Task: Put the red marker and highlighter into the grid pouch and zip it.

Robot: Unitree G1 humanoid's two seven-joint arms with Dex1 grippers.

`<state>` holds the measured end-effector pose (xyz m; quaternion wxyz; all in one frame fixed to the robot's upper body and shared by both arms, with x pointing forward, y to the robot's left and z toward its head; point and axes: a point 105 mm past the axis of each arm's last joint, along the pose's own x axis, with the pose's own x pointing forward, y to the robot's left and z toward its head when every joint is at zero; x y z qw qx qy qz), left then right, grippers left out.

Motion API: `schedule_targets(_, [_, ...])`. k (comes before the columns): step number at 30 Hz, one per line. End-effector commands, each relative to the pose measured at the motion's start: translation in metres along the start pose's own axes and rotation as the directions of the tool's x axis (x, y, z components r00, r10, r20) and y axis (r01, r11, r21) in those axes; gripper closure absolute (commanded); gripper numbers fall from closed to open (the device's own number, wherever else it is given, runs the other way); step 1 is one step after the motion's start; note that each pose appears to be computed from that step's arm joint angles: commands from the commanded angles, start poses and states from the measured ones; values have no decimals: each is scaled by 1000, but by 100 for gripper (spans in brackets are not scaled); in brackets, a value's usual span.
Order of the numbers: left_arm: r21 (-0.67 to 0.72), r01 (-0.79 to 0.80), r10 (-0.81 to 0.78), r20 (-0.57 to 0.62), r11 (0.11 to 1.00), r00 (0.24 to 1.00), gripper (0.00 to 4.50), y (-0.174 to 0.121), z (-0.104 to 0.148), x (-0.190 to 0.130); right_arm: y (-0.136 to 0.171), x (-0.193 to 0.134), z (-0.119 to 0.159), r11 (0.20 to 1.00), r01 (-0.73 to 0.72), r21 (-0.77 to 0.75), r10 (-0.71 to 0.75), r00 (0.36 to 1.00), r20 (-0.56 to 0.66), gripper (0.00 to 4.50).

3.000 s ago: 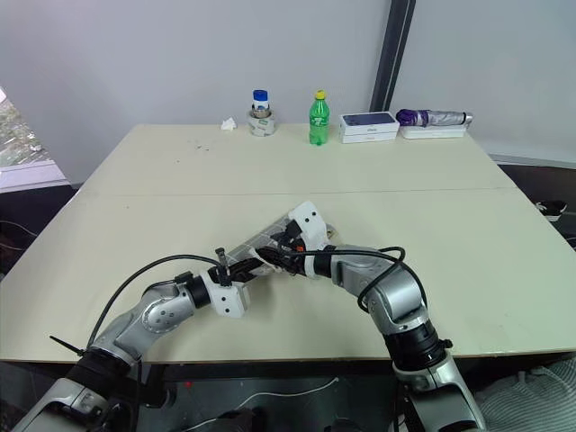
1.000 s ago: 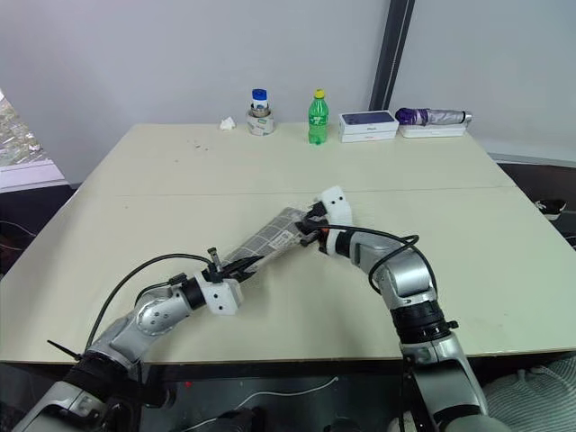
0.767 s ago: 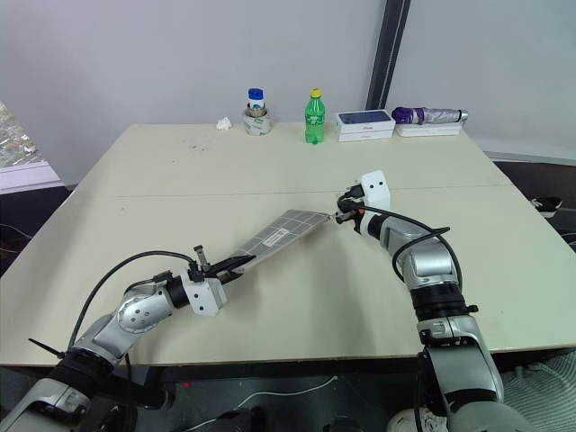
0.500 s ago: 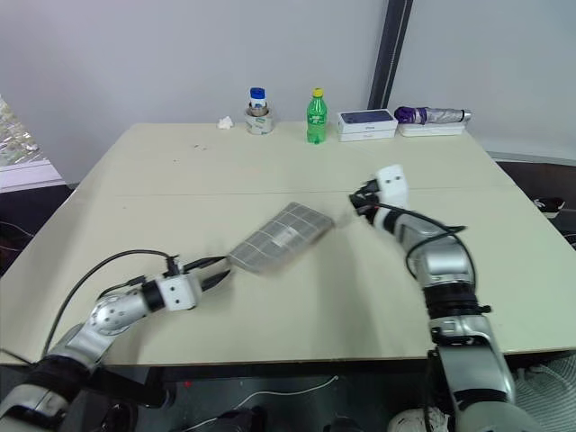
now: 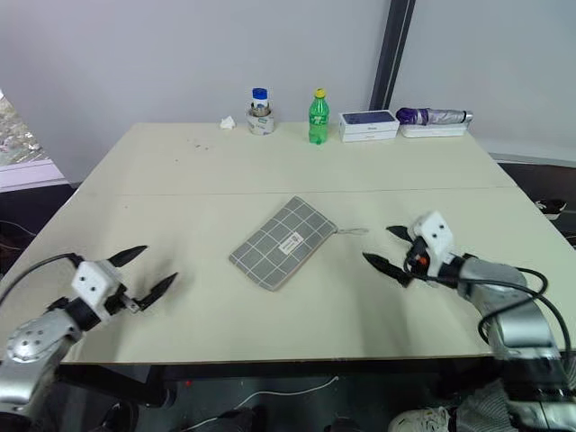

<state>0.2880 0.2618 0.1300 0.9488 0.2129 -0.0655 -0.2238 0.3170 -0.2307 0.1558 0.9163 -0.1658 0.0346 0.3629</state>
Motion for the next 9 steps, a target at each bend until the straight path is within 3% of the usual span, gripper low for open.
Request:
schedule_targets(1, [2,-52,52,22,999,998,3,14,13,-11,-2,-17,14,998,-20,-62,23,999,47,4])
schedule_targets(9, [-60,-112,110,-34,992,993,3,21,3,-30,1,-31,-12,998,-59,-30,57,996,-65,4])
